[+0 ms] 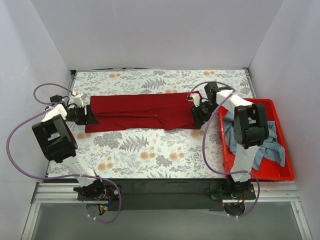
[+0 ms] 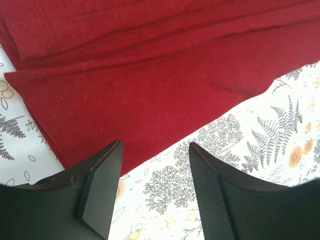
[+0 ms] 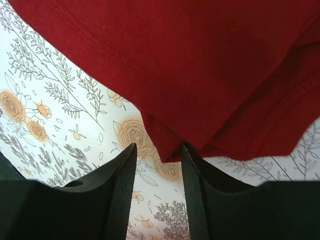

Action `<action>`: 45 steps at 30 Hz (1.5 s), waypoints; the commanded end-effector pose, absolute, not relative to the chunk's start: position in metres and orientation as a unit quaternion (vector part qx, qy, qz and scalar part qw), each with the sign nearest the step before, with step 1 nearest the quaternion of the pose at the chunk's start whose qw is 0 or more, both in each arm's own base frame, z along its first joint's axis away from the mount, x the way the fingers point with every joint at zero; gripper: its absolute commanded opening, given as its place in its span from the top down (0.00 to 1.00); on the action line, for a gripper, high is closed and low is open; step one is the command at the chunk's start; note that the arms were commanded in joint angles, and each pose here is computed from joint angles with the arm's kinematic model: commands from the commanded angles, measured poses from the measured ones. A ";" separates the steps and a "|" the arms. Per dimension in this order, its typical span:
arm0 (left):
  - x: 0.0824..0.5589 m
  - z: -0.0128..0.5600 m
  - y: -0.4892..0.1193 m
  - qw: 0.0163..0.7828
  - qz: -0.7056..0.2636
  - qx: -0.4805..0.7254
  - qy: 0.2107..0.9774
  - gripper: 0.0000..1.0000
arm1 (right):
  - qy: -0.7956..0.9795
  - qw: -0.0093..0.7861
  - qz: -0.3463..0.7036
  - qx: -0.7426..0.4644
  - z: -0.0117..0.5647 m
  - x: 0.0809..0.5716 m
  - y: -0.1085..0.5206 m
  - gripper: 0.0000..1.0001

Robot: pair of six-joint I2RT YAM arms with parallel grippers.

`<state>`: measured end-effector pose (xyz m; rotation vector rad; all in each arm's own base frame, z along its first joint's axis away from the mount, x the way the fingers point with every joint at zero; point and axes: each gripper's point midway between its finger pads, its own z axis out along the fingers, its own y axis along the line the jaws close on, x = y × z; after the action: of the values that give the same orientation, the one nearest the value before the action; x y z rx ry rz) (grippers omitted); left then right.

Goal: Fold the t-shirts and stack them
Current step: Fold the tshirt

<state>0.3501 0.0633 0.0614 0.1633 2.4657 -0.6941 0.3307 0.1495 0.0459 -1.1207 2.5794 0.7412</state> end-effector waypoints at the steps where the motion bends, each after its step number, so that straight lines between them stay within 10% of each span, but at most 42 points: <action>1: 0.367 0.082 0.064 0.317 -0.267 0.075 0.907 0.46 | 0.877 0.115 0.251 -0.394 0.038 0.337 0.154 0.53; 4: 0.377 0.098 0.055 0.335 -0.277 0.097 0.895 0.45 | 0.875 0.113 0.248 -0.399 0.038 0.337 0.153 0.58; 9: 0.391 0.121 0.013 0.353 -0.281 0.173 0.875 0.46 | 0.872 0.135 0.236 -0.407 0.059 0.346 0.153 0.99; 32: 0.463 0.131 -0.303 0.376 -0.382 0.393 0.747 0.48 | 0.882 0.119 0.216 -0.401 0.053 0.366 0.149 0.99; 45: 0.469 0.080 -0.386 0.336 -0.411 0.383 0.756 0.46 | 0.886 0.113 0.239 -0.382 0.053 0.361 0.155 0.99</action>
<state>0.4599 -0.3732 0.0532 1.0243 2.0315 -1.0614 0.3600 0.1512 0.0428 -1.1422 2.6130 0.6646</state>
